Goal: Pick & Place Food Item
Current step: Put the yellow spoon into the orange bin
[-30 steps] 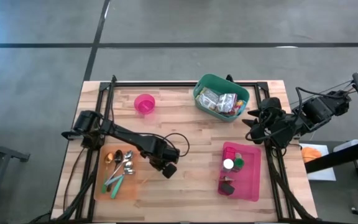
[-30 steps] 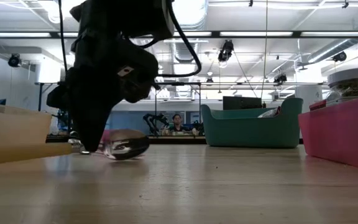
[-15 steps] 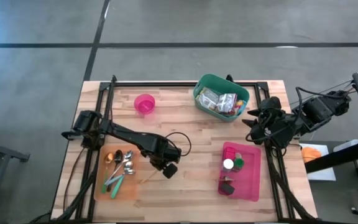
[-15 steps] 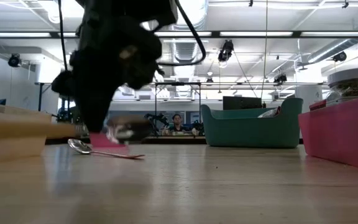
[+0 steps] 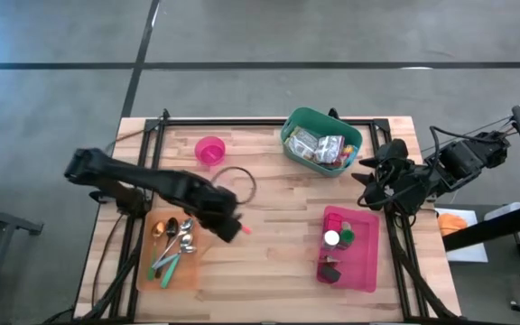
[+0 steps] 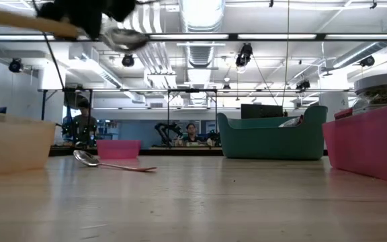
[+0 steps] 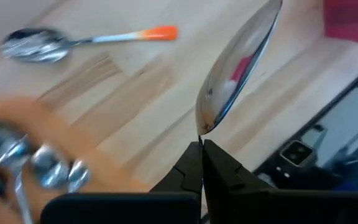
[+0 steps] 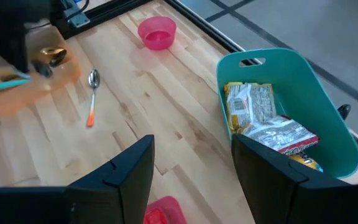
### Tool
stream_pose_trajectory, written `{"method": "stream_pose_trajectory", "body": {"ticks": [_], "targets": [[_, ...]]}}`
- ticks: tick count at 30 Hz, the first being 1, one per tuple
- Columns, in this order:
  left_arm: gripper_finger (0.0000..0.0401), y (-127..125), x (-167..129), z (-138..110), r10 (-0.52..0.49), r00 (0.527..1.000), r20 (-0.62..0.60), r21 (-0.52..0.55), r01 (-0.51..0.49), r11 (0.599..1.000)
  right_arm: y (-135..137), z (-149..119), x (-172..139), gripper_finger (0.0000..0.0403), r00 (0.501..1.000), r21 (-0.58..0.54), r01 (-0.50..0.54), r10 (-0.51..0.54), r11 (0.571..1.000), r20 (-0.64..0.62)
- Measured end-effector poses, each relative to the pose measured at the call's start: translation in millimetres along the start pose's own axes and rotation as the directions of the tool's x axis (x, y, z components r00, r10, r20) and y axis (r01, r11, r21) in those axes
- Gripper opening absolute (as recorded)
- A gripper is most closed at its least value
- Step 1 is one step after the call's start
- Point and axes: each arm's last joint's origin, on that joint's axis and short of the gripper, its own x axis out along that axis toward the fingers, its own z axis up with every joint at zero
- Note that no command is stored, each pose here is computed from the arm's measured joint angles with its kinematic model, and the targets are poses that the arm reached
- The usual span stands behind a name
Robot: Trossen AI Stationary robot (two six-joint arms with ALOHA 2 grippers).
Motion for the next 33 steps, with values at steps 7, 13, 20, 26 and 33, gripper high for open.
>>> {"method": "stream_pose_trajectory", "body": {"ticks": [7,13,20,26,33], "targets": [[0.0000,49.4,-45.4,-32.1,0.109,0.994,-0.015,-0.165,-0.110,0.980,-0.2,0.6,0.0,0.0210,1.000,-0.009,0.012,-0.012,1.000,0.019],[0.0000,81.7,-30.6,-52.6,0.180,0.978,-0.104,-0.231,-0.200,0.952,0.0,0.7,0.1,0.0210,1.000,-0.010,0.012,-0.012,1.000,0.019],[0.0000,107.1,13.0,-69.4,0.219,0.950,-0.224,-0.252,-0.274,0.928,0.3,0.9,0.1,0.0210,1.000,0.007,0.009,-0.009,1.000,0.021],[0.0000,120.1,51.5,-70.7,0.147,0.967,-0.210,-0.273,-0.202,0.941,0.5,1.0,0.1,0.0210,1.000,0.029,0.007,-0.008,1.000,0.022],[0.0000,138.3,70.1,-72.8,0.183,0.960,-0.212,-0.290,-0.241,0.926,0.6,1.2,0.1,0.0210,1.000,0.057,0.005,-0.006,0.998,0.023]]}}
